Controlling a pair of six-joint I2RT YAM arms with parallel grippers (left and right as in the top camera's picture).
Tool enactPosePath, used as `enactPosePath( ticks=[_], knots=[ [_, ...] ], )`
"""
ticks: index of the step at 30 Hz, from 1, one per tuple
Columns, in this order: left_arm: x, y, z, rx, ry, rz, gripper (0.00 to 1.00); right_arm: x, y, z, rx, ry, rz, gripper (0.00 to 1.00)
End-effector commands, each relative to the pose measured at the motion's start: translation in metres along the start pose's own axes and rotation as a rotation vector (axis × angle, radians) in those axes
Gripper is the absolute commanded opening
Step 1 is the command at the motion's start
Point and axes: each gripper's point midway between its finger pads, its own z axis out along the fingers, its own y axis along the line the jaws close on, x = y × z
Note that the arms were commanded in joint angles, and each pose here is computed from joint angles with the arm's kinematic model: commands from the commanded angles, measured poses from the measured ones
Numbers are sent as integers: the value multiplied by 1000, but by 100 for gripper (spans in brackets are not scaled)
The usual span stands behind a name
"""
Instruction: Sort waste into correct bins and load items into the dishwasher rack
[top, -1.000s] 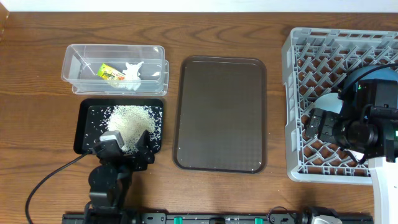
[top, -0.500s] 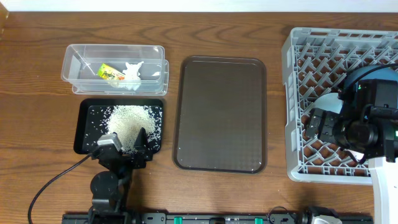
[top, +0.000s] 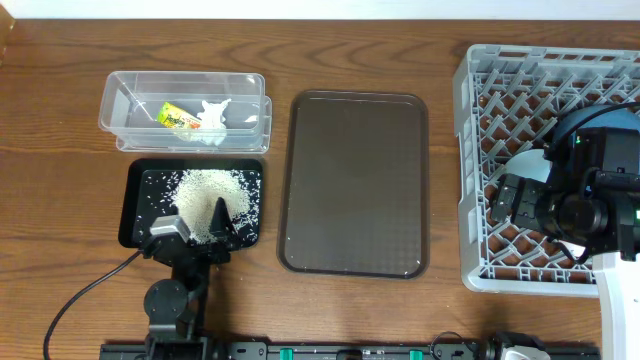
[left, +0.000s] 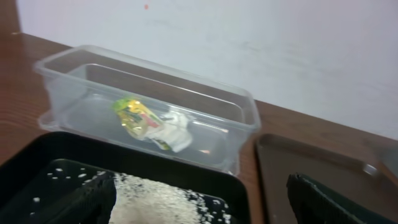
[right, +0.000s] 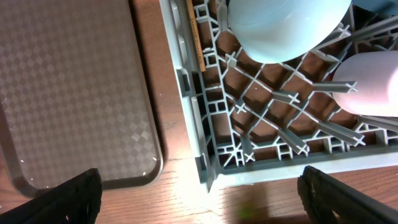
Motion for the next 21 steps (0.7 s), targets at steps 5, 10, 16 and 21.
enactPosePath(
  ticks=[5,10,16,21],
  knots=[
    [13,24,-1,-96,41,46,90,-1,1,-2,5,-9,0,99],
    [15,17,0,-66,51,113,90,-1,1,-2,5,-9,0,99],
    [16,14,0,-55,53,114,90,-1,1,-2,5,-9,0,99],
    [16,14,0,-55,53,114,90,-1,1,-2,4,-9,0,99]
  ],
)
